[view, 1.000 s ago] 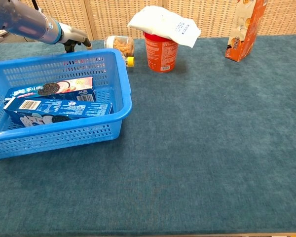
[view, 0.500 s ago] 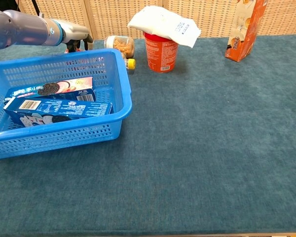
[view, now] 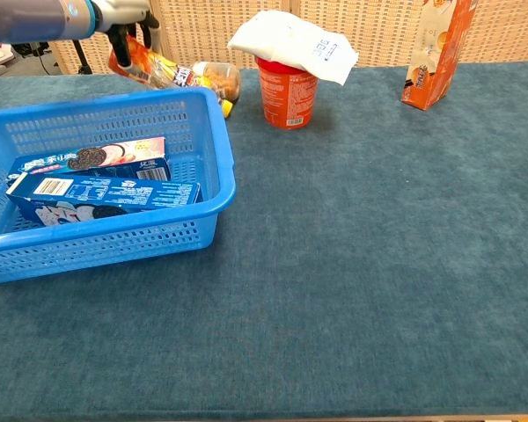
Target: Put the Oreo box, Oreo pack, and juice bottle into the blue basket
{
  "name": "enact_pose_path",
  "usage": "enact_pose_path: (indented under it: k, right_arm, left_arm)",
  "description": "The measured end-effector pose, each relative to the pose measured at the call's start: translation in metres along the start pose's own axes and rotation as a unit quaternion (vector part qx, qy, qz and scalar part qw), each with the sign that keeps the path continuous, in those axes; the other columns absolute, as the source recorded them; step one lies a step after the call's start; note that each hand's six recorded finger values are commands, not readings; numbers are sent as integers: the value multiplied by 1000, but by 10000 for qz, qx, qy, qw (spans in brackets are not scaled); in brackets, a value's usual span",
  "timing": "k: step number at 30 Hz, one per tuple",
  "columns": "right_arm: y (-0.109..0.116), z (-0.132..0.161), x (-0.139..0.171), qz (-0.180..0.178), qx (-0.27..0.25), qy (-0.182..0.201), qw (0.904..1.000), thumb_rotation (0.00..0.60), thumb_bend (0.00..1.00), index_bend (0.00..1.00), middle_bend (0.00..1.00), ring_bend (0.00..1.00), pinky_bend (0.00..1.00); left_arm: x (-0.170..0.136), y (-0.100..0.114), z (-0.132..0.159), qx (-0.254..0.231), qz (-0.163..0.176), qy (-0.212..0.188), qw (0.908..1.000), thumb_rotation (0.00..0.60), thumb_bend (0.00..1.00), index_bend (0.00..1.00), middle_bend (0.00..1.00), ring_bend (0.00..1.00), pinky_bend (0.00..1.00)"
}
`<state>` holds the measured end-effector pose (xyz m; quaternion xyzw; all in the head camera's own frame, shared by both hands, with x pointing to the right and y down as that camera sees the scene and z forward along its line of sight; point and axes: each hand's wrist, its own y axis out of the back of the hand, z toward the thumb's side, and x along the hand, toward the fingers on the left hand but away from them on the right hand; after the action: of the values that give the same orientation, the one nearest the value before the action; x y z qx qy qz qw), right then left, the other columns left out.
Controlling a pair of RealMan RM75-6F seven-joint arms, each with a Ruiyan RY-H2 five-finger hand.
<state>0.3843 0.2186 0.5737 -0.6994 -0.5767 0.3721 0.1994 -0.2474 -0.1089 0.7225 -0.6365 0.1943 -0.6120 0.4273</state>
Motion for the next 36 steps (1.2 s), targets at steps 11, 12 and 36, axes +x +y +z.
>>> enact_pose_path:
  k: [11, 12, 36]
  right_arm:
    - [2, 13, 2, -56, 15, 201, 9998, 600, 245, 0, 0, 0, 464]
    - [2, 14, 2, -62, 19, 222, 9997, 600, 245, 0, 0, 0, 464]
    - [4, 36, 10, -101, 25, 550, 9984, 600, 244, 0, 0, 0, 464]
  left_arm:
    - [-13, 31, -17, -203, 352, -209, 9990, 600, 367, 678, 342, 327, 355]
    - [-15, 34, -18, -209, 379, -234, 9988, 600, 367, 678, 342, 327, 355]
    - [-99, 133, -10, -525, 1300, -817, 9867, 600, 365, 684, 351, 333, 362]
